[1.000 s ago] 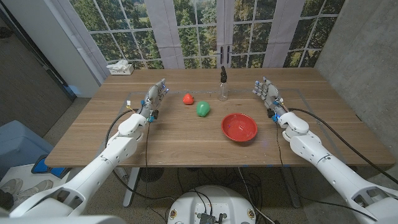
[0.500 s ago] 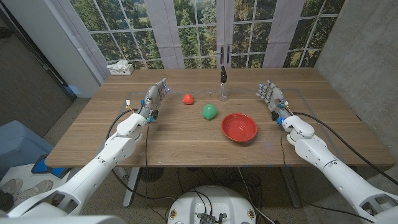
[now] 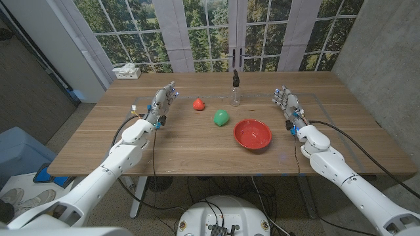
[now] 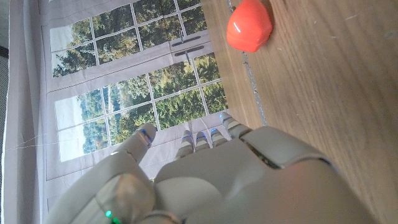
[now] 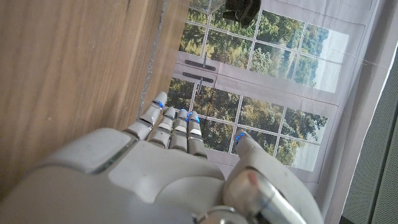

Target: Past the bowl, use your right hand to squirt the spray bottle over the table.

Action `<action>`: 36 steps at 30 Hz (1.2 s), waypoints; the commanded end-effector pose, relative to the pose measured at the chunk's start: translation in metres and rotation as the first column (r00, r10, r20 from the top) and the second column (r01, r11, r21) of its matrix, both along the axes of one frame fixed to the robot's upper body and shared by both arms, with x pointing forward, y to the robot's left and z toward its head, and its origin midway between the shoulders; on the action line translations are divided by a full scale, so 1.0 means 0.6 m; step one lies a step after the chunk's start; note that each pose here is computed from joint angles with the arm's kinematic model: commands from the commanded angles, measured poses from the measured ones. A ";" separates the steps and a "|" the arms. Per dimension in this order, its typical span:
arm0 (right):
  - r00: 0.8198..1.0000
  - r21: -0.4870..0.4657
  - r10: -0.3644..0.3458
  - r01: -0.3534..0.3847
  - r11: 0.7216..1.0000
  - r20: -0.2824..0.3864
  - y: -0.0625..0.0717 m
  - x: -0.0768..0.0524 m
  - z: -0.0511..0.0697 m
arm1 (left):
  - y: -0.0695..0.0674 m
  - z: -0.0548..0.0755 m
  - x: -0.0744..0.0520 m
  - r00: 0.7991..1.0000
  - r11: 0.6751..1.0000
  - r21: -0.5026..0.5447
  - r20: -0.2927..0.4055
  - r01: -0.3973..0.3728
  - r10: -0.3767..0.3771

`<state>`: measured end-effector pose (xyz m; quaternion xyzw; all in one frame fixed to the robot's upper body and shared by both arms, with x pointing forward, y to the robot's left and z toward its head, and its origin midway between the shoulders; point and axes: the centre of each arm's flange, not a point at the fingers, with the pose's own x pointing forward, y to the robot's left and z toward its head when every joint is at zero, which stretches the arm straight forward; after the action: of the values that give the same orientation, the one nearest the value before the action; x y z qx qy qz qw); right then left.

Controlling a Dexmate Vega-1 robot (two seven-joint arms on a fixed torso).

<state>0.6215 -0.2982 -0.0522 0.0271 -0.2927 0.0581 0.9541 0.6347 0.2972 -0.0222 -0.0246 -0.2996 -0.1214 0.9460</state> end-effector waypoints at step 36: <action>0.927 -0.302 -0.320 0.368 0.879 0.198 0.089 -0.055 0.022 | 0.014 -0.004 0.008 1.000 1.000 -0.016 0.008 0.021 -0.021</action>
<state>0.6015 -0.2583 -0.0460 -0.1352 -0.3350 -0.0399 0.9316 0.6401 0.3068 -0.0235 -0.0327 -0.3032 -0.1263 0.9440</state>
